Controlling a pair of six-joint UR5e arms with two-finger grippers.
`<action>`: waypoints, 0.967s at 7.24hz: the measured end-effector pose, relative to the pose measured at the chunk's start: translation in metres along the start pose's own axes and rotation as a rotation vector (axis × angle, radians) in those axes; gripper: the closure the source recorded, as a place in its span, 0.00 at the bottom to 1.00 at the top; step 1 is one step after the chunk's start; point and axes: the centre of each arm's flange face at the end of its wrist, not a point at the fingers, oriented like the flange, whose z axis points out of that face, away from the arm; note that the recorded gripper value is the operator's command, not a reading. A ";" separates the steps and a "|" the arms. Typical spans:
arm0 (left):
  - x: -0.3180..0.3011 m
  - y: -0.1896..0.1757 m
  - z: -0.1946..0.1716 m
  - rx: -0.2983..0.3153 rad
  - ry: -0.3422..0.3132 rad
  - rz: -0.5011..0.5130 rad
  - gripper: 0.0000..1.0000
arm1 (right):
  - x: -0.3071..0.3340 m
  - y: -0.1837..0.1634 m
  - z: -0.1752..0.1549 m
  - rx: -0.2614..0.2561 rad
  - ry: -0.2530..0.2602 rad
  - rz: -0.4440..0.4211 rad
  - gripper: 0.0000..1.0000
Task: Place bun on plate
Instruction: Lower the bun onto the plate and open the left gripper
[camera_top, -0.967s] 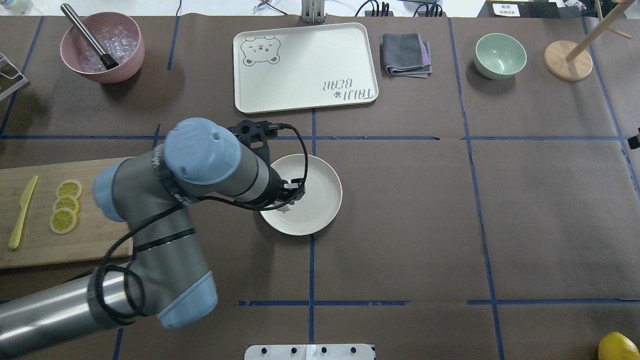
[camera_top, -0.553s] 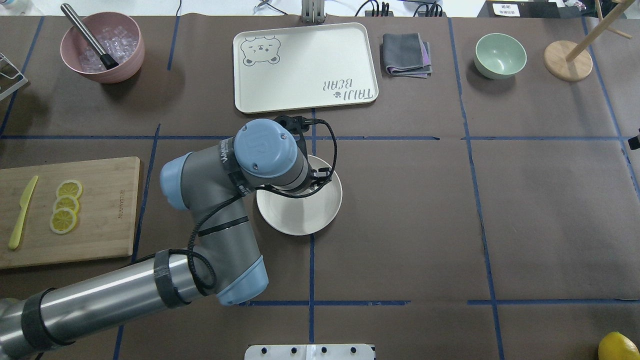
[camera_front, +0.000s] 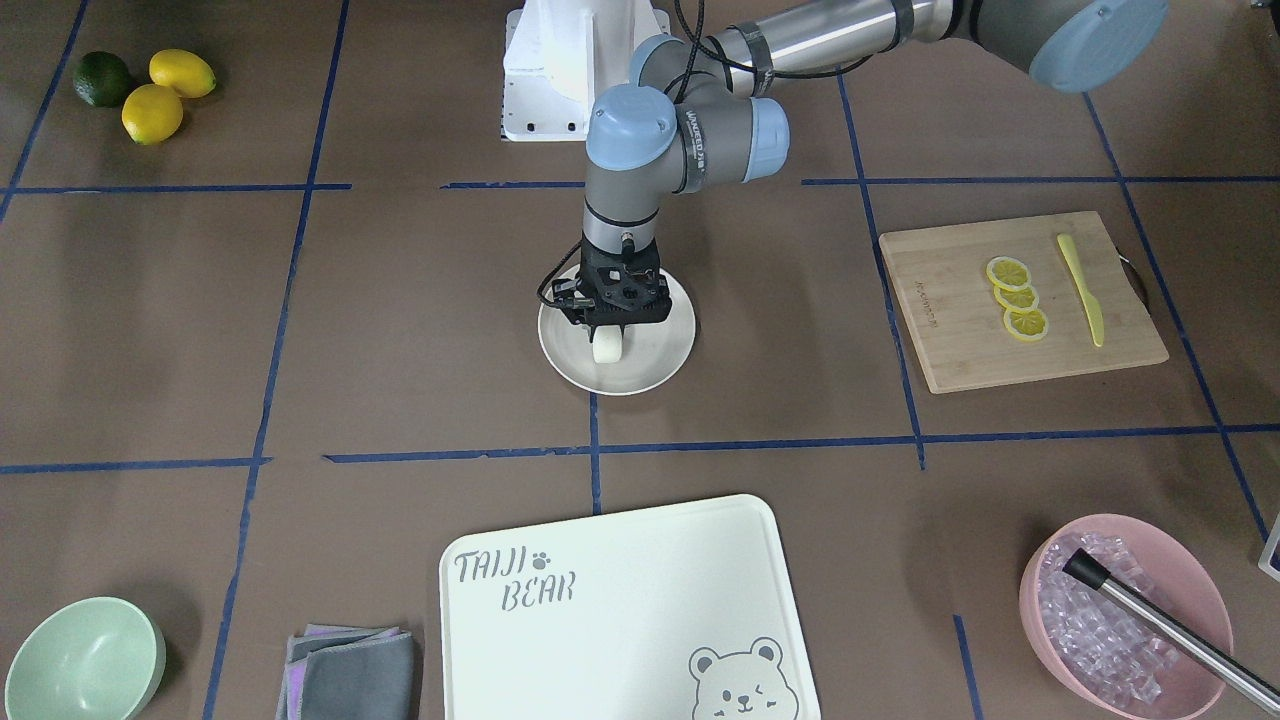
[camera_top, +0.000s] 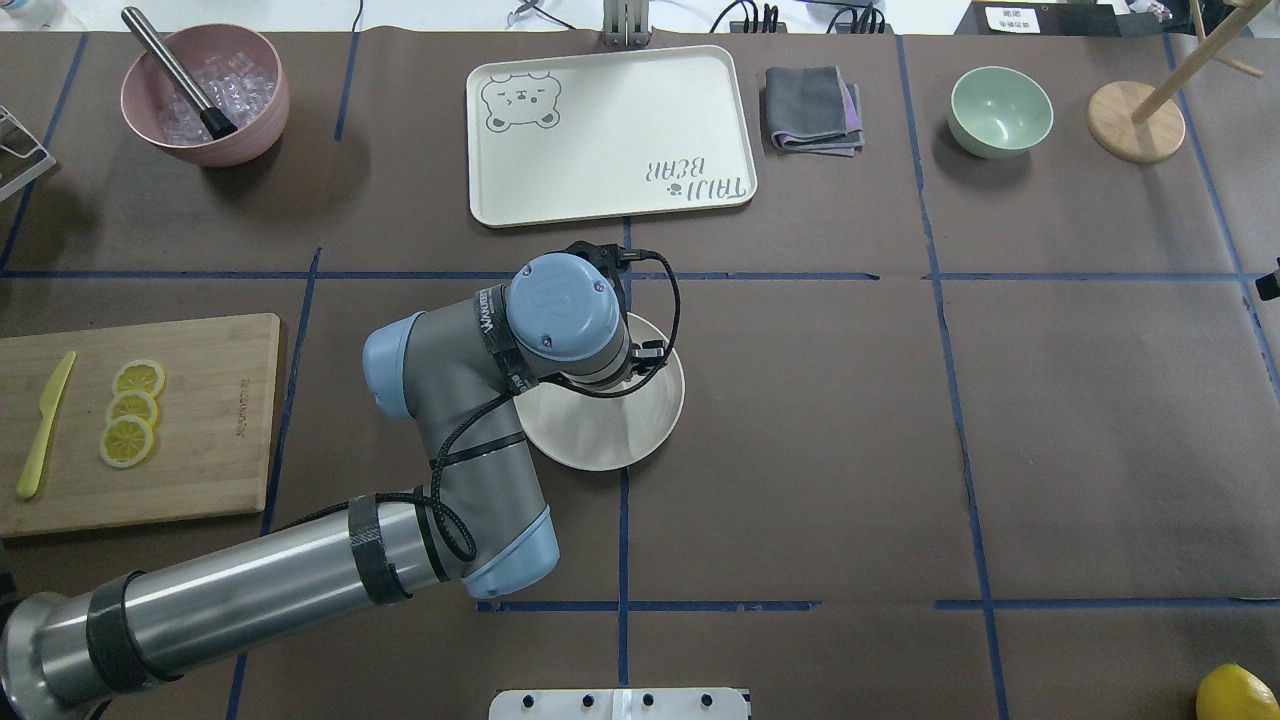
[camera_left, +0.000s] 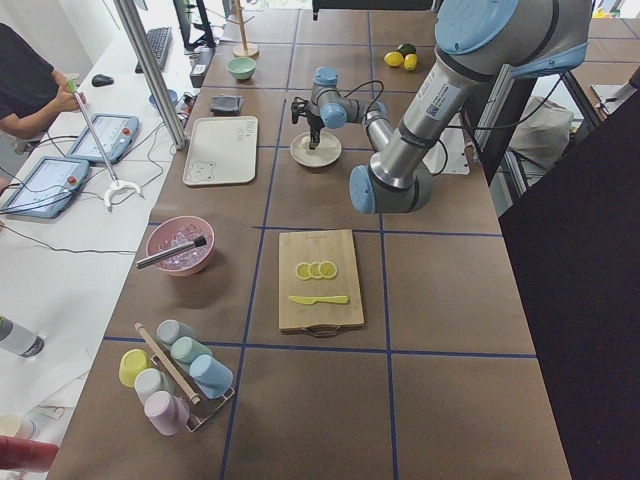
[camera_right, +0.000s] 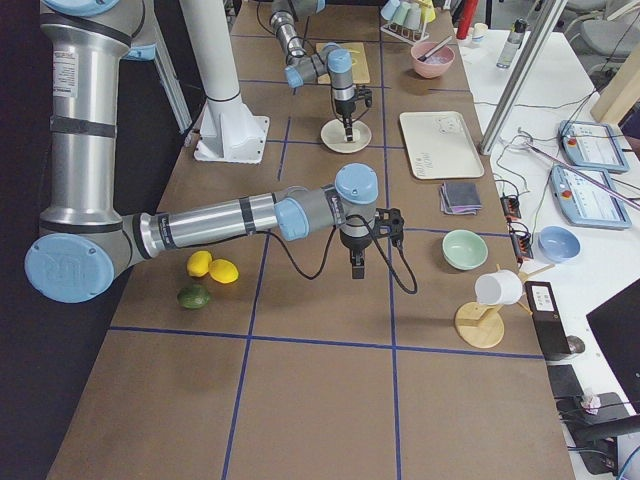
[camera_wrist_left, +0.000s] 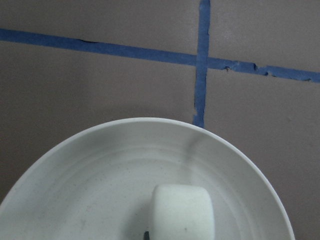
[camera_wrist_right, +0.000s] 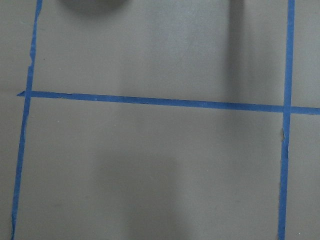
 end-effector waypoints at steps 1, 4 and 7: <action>-0.001 0.002 0.002 -0.002 -0.003 0.001 0.56 | 0.000 0.000 0.000 0.000 0.000 0.001 0.00; -0.003 0.003 0.004 -0.004 -0.006 0.001 0.04 | 0.000 0.000 0.000 -0.001 0.000 0.003 0.00; -0.004 0.003 0.003 -0.005 -0.008 0.000 0.01 | -0.001 0.000 0.000 0.000 -0.002 0.003 0.00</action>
